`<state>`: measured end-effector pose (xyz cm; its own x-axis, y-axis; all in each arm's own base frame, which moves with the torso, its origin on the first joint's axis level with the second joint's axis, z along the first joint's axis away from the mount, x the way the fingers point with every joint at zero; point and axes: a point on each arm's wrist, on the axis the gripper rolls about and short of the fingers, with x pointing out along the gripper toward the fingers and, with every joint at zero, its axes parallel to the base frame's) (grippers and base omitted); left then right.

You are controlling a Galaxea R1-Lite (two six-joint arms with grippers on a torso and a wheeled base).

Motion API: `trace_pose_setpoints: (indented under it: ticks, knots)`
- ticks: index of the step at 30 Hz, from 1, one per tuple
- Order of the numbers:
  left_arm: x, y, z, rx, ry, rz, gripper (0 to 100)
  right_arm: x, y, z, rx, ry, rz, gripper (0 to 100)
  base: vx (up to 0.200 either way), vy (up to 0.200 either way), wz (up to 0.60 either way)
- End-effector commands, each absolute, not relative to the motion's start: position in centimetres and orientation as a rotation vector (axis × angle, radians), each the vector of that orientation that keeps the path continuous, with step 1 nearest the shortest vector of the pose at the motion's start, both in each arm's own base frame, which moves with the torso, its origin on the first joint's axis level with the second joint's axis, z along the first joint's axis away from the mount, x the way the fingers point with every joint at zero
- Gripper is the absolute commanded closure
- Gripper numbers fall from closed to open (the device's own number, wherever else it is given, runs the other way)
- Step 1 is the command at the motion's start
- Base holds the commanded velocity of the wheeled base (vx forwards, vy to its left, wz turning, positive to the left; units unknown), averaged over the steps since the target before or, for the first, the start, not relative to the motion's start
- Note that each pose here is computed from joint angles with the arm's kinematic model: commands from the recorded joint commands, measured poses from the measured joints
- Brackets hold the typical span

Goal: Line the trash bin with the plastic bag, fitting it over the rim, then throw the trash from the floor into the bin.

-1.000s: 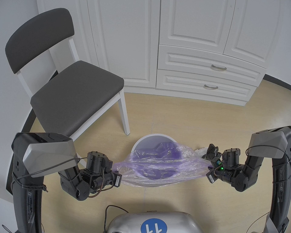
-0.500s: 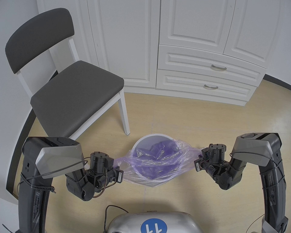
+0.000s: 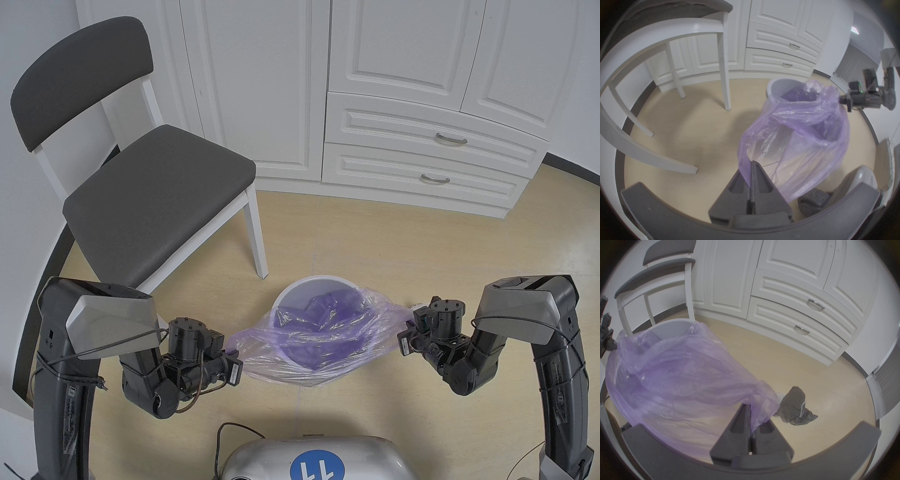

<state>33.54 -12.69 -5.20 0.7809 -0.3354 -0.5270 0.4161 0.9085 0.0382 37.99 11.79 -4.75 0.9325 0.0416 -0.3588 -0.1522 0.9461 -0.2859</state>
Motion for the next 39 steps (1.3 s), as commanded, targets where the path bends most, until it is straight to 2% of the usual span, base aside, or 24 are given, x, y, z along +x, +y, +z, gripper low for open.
trace_pose_setpoints:
  ticks: [1, 6, 13, 17, 21, 25, 30, 39]
  knots:
    - [32.5, -11.1, -4.6, 0.182, 0.556, -0.445, 100, 38.2, 12.6, -4.5, -0.302, 0.311, 0.114, 100, 0.0, 0.0, 0.0]
    - [31.8, -11.3, -5.5, 0.223, 0.562, -0.49, 100, 38.4, 14.0, -4.7, -0.247, 0.291, 0.128, 100, 0.0, 0.0, 0.0]
    - [31.1, -13.1, -7.4, 0.238, 0.512, -0.534, 100, 37.4, 14.6, -5.4, -0.255, 0.313, 0.166, 100, 0.0, 0.0, 0.0]
    - [30.4, -13.2, -7.2, 0.244, 0.512, -0.547, 100, 37.1, 13.9, -4.5, -0.292, 0.277, 0.331, 100, 0.0, 0.0, 0.0]
    - [30.3, -13.2, -7.0, 0.244, 0.509, -0.547, 100, 37.5, 12.4, -4.2, -0.33, 0.263, 0.375, 100, 0.0, 0.0, 0.0]
    - [30.3, -13.2, -6.8, 0.243, 0.506, -0.547, 100, 38.1, 11.3, -3.0, -0.316, 0.218, 0.541, 100, 0.0, 0.0, 0.0]
    - [30.3, -13.2, -6.8, 0.244, 0.506, -0.545, 100, 39.2, 10.4, -2.9, -0.367, 0.281, 0.559, 100, 0.0, 0.0, 0.0]
    - [30.3, -13.2, -6.9, 0.243, 0.507, -0.546, 100, 39.4, 11.1, -3.1, -0.365, 0.294, 0.636, 100, 0.0, 0.0, 0.0]
